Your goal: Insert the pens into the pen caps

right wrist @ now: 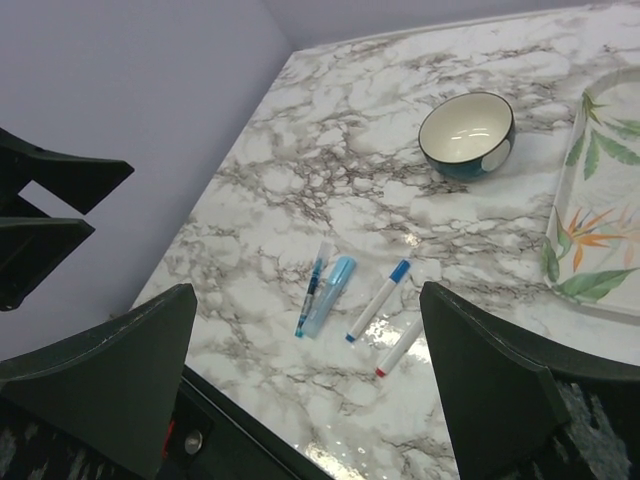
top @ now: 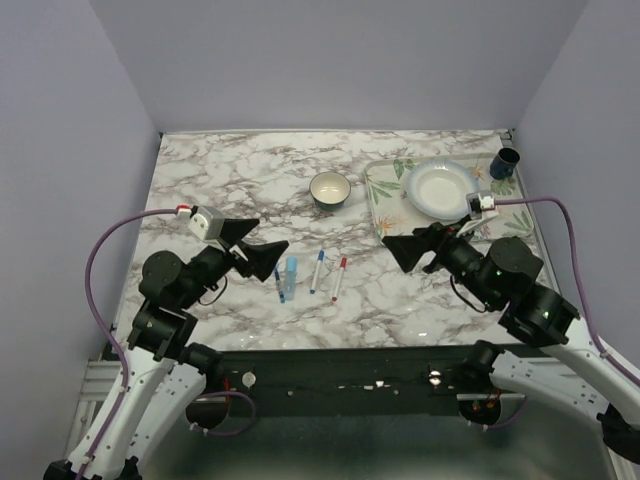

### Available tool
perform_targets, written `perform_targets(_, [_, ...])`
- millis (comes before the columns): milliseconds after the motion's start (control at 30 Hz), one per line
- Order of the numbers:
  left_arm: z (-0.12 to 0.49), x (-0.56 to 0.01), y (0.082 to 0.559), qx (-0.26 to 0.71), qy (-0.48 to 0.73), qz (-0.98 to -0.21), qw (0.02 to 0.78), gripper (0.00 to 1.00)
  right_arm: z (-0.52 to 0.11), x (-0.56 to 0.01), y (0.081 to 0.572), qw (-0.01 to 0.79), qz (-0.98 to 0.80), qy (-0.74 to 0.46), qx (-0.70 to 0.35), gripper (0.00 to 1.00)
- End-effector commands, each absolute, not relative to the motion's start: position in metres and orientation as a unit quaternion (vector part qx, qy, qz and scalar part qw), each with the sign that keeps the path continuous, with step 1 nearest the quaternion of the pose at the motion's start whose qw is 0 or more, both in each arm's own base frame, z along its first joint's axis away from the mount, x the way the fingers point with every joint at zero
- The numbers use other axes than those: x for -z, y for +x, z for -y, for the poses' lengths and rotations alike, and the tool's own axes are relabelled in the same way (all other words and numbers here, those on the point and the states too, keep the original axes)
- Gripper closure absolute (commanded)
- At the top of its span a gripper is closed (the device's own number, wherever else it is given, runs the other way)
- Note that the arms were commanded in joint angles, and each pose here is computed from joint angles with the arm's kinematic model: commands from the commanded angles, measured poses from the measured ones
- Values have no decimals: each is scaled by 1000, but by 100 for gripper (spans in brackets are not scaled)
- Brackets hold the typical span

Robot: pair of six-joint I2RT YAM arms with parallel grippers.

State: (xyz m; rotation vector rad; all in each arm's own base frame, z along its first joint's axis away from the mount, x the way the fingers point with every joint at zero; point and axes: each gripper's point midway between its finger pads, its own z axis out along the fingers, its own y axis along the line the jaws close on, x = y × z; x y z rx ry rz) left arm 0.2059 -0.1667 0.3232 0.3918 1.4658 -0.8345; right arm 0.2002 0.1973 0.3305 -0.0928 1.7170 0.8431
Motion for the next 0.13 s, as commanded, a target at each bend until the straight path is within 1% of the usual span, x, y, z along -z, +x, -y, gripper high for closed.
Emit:
perform_targets(0, [165, -335, 203, 364, 177, -632, 661, 1, -192, -326, 205, 582, -734, -27, -349, 0])
perform_targets(100, [164, -335, 203, 364, 177, -630, 663, 1, -191, -327, 204, 583, -734, -27, -348, 0])
